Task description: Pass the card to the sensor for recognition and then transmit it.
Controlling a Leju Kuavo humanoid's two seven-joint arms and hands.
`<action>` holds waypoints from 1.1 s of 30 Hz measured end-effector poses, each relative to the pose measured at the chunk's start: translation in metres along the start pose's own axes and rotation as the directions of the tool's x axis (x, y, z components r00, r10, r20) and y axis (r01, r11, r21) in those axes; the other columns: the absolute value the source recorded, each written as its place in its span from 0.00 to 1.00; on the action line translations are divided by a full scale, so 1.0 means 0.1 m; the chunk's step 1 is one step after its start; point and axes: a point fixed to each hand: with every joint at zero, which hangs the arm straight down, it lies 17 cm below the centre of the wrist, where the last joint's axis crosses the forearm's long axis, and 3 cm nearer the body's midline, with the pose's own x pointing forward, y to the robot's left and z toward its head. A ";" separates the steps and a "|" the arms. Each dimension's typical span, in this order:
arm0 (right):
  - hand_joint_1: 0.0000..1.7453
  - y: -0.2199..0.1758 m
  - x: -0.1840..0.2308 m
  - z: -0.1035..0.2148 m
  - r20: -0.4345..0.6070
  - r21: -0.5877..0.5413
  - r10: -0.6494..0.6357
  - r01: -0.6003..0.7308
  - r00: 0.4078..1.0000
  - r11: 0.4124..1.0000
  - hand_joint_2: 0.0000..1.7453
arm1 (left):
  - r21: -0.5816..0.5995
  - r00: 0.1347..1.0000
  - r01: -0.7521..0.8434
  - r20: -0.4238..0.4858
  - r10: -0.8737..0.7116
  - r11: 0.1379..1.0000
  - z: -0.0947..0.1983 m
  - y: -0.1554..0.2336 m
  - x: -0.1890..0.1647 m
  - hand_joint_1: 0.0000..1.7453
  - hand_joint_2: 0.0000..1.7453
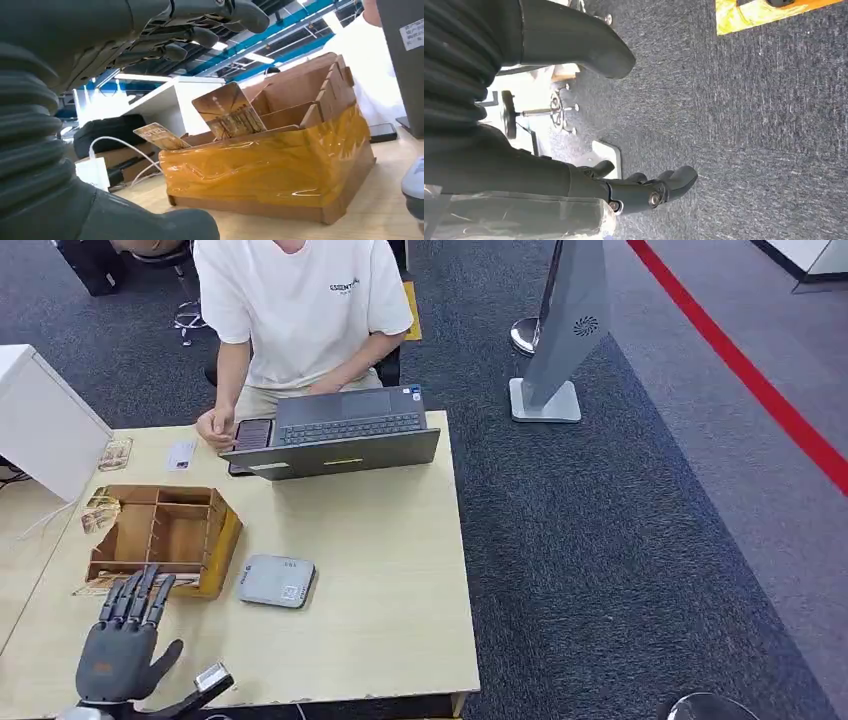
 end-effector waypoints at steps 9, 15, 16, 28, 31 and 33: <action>0.00 0.00 0.00 0.00 0.001 0.000 0.007 -0.007 1.000 1.000 1.00 | 0.009 1.000 0.015 0.025 -0.015 1.000 -0.07 0.01 0.12 0.00 1.00; 0.00 0.00 0.00 0.00 0.002 -0.002 0.013 -0.013 1.000 1.000 1.00 | 0.035 0.999 0.033 -0.019 -0.032 0.999 -0.22 0.09 -0.04 0.00 1.00; 0.00 0.00 0.00 0.00 0.002 -0.002 0.014 -0.014 1.000 1.000 1.00 | 0.035 0.999 0.034 -0.022 -0.033 0.999 -0.23 0.09 -0.05 0.00 1.00; 0.00 0.00 0.00 0.00 0.004 -0.002 0.019 -0.019 1.000 1.000 1.00 | 0.041 0.998 0.032 -0.047 -0.030 0.999 -0.33 0.10 -0.16 0.00 1.00; 0.00 -0.01 0.00 0.00 0.005 -0.003 0.021 -0.021 1.000 1.000 1.00 | 0.040 0.998 0.030 -0.054 -0.028 0.999 -0.37 0.09 -0.19 0.00 1.00; 0.00 -0.01 0.00 0.00 0.005 -0.004 0.022 -0.022 1.000 1.000 1.00 | 0.037 0.998 0.028 -0.059 -0.026 0.999 -0.38 0.07 -0.21 0.00 1.00</action>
